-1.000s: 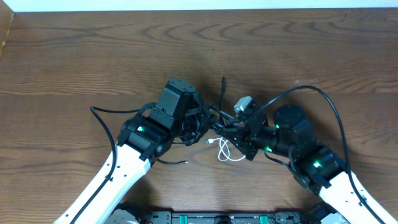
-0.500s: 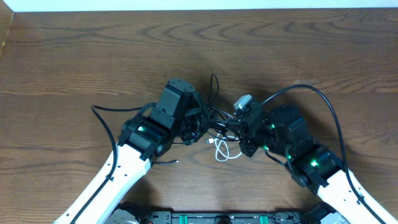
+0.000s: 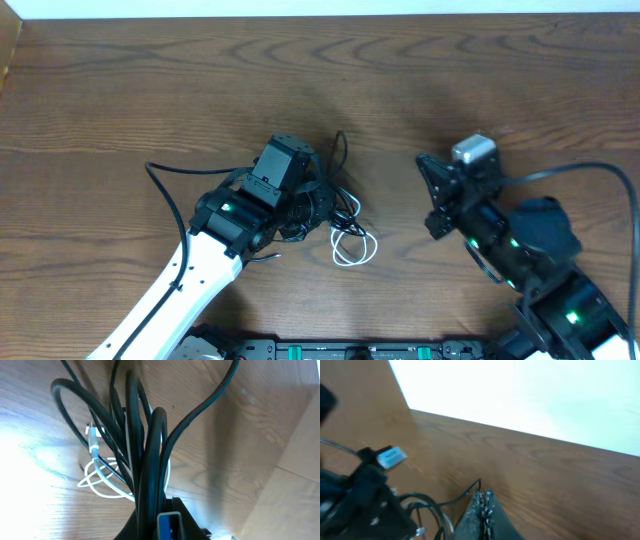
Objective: Untangle cables
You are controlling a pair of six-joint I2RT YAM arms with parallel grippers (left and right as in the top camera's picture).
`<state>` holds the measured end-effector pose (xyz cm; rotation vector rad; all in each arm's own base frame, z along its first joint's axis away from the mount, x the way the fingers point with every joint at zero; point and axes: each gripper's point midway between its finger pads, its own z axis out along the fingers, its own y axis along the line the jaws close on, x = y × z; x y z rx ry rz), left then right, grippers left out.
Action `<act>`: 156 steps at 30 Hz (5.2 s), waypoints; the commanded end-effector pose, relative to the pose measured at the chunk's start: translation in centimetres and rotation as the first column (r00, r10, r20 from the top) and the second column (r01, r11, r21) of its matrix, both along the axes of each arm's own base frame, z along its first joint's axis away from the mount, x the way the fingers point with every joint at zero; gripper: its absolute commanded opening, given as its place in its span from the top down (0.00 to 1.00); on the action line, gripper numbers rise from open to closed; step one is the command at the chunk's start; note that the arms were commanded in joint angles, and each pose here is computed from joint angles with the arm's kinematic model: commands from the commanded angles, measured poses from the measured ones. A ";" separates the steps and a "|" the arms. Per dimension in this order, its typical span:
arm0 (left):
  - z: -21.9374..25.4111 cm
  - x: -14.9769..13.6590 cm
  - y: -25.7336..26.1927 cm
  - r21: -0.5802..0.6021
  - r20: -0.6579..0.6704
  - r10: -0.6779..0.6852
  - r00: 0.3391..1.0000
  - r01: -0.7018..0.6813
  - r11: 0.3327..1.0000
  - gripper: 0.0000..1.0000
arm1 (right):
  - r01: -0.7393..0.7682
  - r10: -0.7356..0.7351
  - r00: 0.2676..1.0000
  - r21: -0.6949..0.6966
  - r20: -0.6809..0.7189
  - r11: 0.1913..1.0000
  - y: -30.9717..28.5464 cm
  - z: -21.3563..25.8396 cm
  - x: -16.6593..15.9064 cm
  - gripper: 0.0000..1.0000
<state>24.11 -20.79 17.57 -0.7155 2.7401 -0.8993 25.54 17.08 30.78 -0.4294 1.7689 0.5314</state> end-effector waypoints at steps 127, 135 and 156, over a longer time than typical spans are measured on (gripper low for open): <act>0.5 -0.7 -0.5 -0.117 -0.271 0.285 0.920 -0.325 0.938 0.92 | -0.141 0.056 0.911 -0.181 -0.409 0.973 4.3 -11.9 -1.2 0.49; 0.5 -0.7 -0.5 -0.116 -0.271 0.284 0.920 -0.325 0.939 0.92 | -0.114 0.058 0.921 -0.125 -0.384 0.986 3.8 -9.9 -1.9 0.48; 0.5 -0.7 -0.5 -0.115 -0.270 0.287 0.919 -0.326 0.938 0.92 | -0.041 0.021 0.894 -0.034 -0.448 0.999 2.5 -9.1 -3.4 0.44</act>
